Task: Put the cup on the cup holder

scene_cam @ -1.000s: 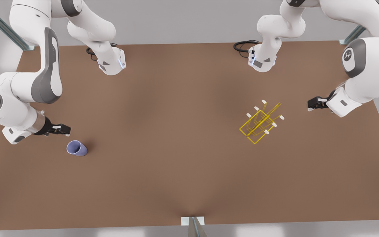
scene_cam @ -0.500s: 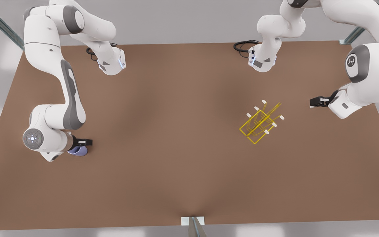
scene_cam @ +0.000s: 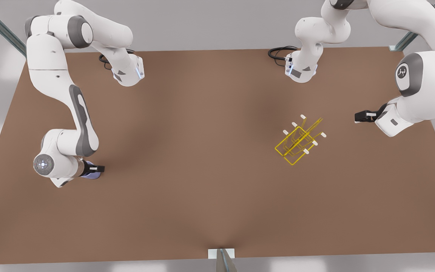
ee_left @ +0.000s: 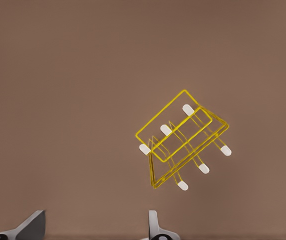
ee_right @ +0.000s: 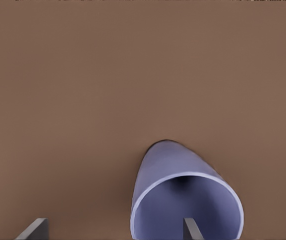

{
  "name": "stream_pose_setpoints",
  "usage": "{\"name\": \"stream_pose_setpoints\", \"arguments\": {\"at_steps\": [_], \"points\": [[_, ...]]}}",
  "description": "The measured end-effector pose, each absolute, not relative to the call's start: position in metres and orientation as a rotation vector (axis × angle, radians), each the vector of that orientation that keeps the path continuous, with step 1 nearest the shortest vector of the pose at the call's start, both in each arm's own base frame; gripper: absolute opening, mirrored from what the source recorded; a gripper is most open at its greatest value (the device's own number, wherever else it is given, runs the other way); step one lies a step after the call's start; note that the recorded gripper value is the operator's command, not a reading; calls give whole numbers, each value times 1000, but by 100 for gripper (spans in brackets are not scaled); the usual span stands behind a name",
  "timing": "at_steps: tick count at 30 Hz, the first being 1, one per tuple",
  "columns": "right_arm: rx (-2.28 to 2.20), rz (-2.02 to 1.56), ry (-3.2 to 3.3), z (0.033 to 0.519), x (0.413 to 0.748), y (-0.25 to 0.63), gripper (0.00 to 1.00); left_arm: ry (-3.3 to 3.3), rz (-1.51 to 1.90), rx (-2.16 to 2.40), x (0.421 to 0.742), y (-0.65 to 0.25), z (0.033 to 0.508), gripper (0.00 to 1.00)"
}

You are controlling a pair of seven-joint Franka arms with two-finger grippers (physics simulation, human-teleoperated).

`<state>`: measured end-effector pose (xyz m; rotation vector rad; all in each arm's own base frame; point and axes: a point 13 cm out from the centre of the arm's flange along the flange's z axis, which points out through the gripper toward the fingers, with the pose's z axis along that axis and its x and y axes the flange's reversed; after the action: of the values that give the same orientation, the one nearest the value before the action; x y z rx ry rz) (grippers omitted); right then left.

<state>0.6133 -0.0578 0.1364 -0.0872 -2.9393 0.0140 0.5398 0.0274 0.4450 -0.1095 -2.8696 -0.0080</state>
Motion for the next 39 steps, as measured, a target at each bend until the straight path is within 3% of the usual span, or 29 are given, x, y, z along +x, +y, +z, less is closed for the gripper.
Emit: {"name": "stream_pose_setpoints", "arguments": {"at_steps": [5, 7, 10, 12, 14, 21, 25, 35, 39], "points": [[-93, 30, -2946, 124, 613, -68, 100, -2860, -11, -111, 540, 28, 441, 100], [-90, 32, -2934, 119, 607, -68, 95, -2859, -12, -111, 540, 28, 441, 100], [-79, 32, -2925, 110, 604, -64, 63, -2857, -13, -112, 540, 28, 440, 100], [-77, 32, -2920, 106, 603, -64, 55, -2855, -13, -113, 540, 28, 439, 100], [-82, 29, -2919, 101, 604, -66, 21, -2855, -13, -113, 540, 28, 439, 100], [-95, 22, -2937, 106, 609, -72, 21, -2856, -14, -115, 540, 28, 440, 100], [-42, 8, -2994, 143, 639, -49, 21, -2858, -14, -115, 541, 28, 440, 100], [347, -126, -3112, 233, 707, 239, 21, -2807, -23, -67, 524, 45, 442, 100], [324, -278, -3107, 245, 694, 381, 21, -2778, -18, -92, 519, 35, 445, 100]]}}
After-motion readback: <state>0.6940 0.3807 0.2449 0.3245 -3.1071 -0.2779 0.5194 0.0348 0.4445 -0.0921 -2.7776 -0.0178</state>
